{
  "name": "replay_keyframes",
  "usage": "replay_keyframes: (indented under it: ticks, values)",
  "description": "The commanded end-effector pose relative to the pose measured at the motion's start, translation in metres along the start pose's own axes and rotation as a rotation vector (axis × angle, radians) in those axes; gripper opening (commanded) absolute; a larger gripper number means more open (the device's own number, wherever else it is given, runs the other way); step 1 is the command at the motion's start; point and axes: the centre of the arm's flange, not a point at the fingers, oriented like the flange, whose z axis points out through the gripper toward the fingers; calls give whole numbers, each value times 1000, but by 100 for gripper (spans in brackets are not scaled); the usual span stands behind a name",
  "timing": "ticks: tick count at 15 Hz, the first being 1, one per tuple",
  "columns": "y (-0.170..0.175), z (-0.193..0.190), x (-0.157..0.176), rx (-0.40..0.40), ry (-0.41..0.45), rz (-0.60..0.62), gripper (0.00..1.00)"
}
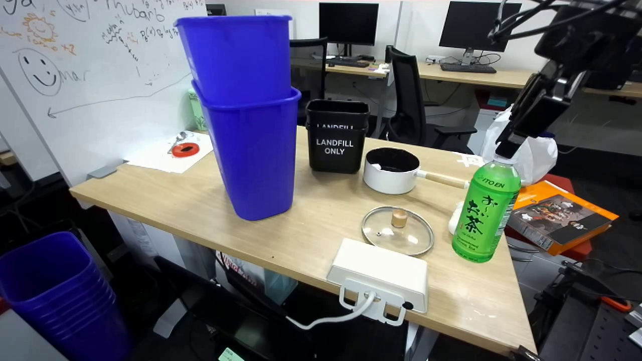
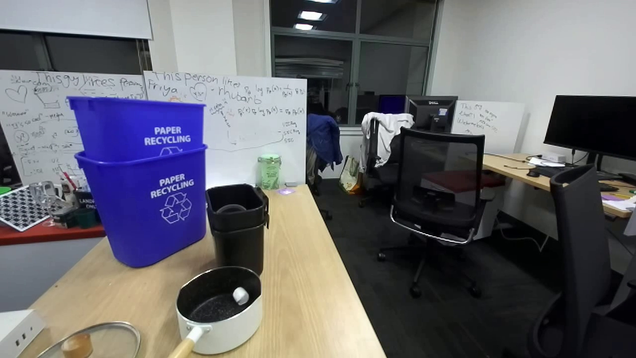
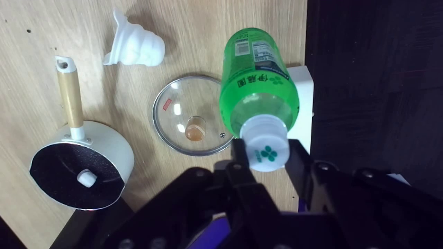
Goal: Take the green bottle out of the black bin and place it on the table
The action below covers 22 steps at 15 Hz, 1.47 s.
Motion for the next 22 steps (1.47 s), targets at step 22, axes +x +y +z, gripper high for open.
replay_keyframes:
  ticks: [22]
  values:
    - [-6, 80, -49, -15, -59, 131, 8]
